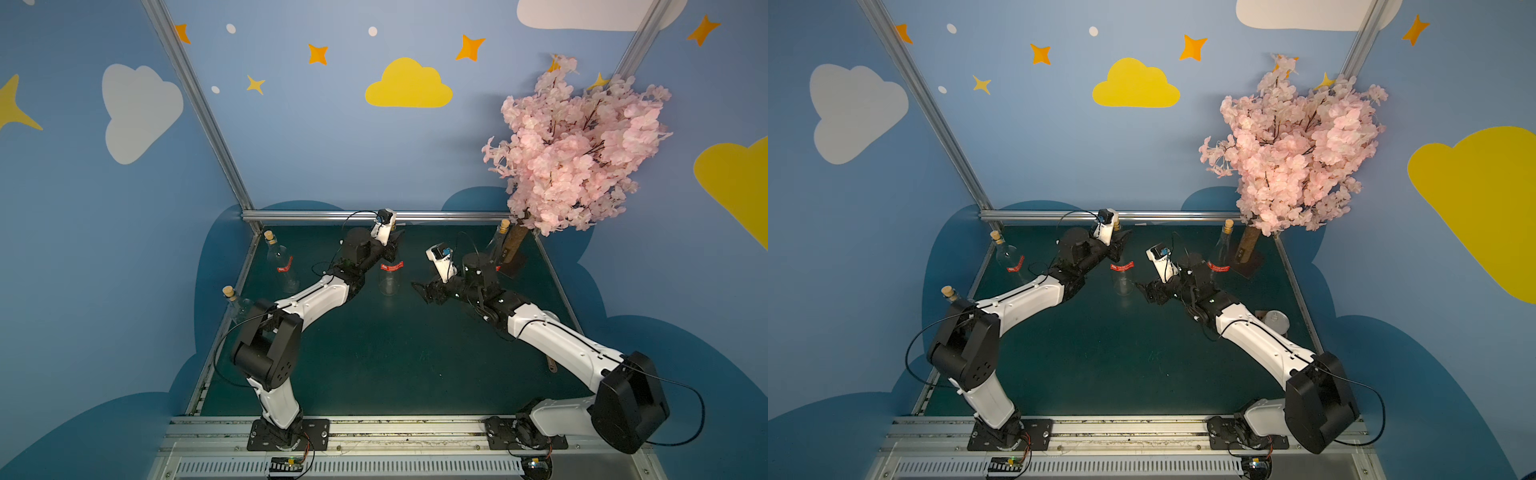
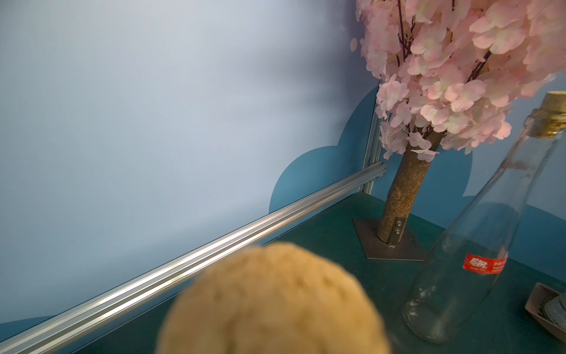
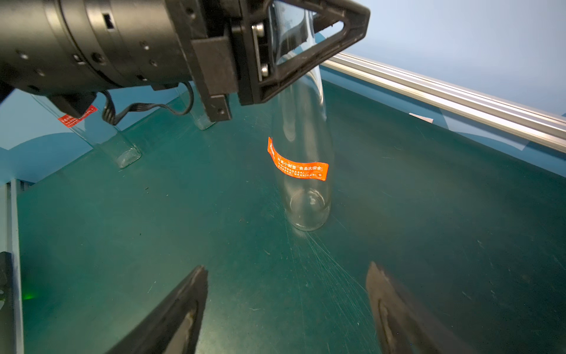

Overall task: Remove the label from the bottle
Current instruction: Move the bottle to the center of the board.

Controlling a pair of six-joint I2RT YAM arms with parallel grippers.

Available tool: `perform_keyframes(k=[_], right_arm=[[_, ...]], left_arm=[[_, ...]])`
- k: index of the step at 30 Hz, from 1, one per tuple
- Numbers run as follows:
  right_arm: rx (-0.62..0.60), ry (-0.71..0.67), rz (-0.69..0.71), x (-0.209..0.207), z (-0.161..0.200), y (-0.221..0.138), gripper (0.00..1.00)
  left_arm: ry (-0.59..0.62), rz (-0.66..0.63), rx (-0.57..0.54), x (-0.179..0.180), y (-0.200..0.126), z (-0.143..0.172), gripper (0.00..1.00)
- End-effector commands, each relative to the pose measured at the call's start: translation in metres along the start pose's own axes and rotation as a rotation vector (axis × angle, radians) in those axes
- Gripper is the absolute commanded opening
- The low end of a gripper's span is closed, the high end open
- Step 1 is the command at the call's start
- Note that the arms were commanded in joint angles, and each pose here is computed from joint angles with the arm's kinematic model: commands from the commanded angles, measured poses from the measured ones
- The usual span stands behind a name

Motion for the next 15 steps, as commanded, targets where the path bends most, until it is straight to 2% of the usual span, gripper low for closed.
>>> perform_keyframes(k=[1,5,10,15], right_arm=[[-0.016,-0.039,-0.092,0.012,-0.001,-0.011,0.83],[-0.027,-0.052,-0.206,0.029,0.004,-0.021,0.80],[-0.042,-0.120,-0.338,0.054,0.028,-0.030,0.72],[-0.049,-0.233,-0.445,0.082,0.051,-0.035,0.70]], left_arm=[[-0.002,0.041,-0.009,-0.005,-0.020,-0.022,0.13],[0.007,0.053,-0.021,-0.016,-0.055,-0.052,0.03],[0.015,0.070,-0.031,-0.037,-0.102,-0.062,0.03],[0.015,0.085,-0.040,-0.056,-0.141,-0.062,0.03]])
Point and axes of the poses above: each gripper's point midway between its finger pads, its own y axis out along the fingers, its own x axis along the line the jaws close on, z = x × y, the point moved 6 cm from there along -y, back along the fingers, and after that the axes turned 7 degrees about y, right-handed, at the moved point
